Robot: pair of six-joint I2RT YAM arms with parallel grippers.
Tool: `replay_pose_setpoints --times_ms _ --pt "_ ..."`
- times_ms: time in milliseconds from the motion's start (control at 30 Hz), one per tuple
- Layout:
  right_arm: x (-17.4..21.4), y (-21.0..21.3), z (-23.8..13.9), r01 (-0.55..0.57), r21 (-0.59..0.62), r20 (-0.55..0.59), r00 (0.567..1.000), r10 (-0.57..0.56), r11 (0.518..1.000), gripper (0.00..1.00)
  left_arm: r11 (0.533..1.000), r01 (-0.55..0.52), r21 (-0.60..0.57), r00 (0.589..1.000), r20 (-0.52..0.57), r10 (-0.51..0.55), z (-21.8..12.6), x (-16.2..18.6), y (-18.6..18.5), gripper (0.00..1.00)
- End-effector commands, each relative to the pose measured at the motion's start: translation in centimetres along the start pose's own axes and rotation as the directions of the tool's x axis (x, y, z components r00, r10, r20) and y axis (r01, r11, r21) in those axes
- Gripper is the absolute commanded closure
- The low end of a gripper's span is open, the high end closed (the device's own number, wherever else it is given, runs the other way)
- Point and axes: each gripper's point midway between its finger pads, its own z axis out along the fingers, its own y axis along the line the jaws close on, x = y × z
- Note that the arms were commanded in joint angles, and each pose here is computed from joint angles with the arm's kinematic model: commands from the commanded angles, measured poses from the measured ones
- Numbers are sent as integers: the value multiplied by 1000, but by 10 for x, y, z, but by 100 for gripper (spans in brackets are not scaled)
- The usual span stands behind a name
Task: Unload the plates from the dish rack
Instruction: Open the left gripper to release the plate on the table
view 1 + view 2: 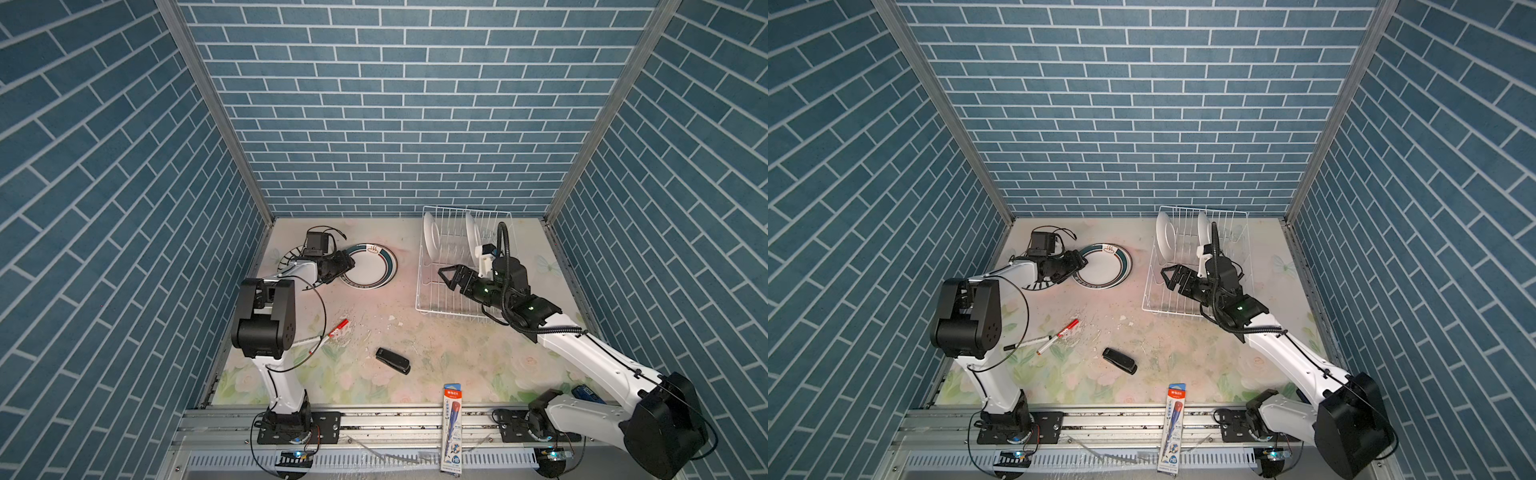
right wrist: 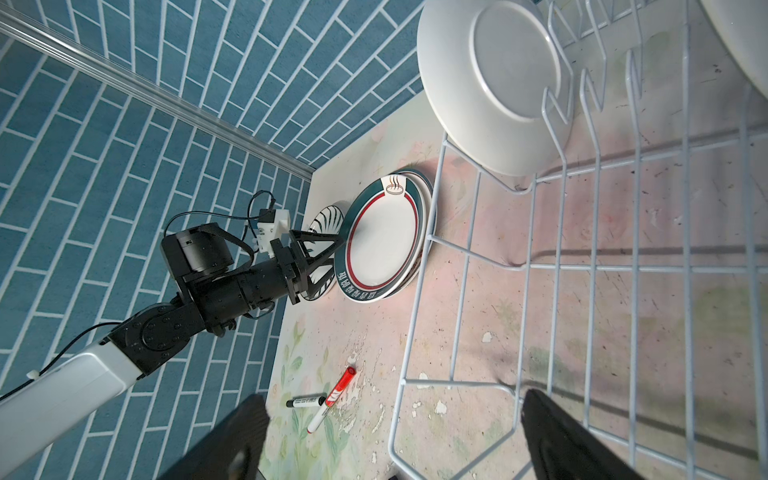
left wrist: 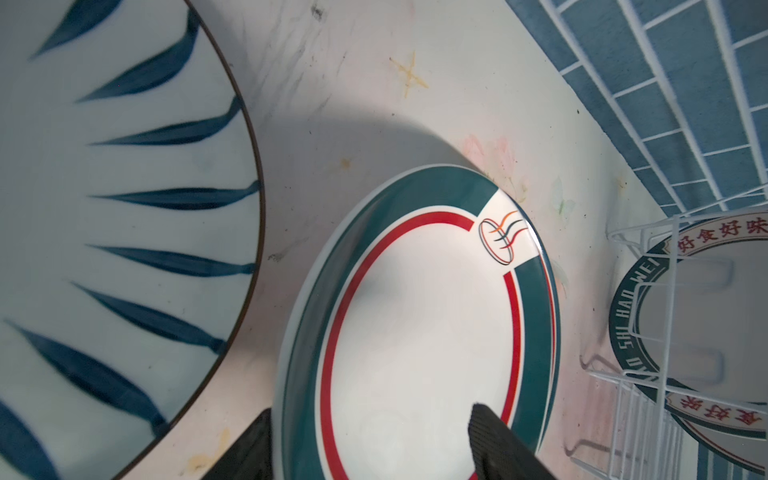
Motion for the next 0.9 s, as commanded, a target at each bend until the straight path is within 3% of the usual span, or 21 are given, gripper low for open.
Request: replay_pose_setpoints --times_ms 0,433,700,867 --pt "-6 7 -1 31 -15 8 999 -31 999 4 1000 -18 -5 1000 -20 18 3 1 -2 25" --pt "-5 6 0 31 -11 3 1000 -31 999 4 999 -25 47 999 -24 26 5 2 -15 23" --pt "-9 3 -2 37 7 24 999 -37 999 4 995 -40 93 999 23 38 -13 -2 -26 23" --pt "-16 -10 -4 62 102 40 997 -67 993 3 990 -60 129 996 67 52 -30 0 -35 23"
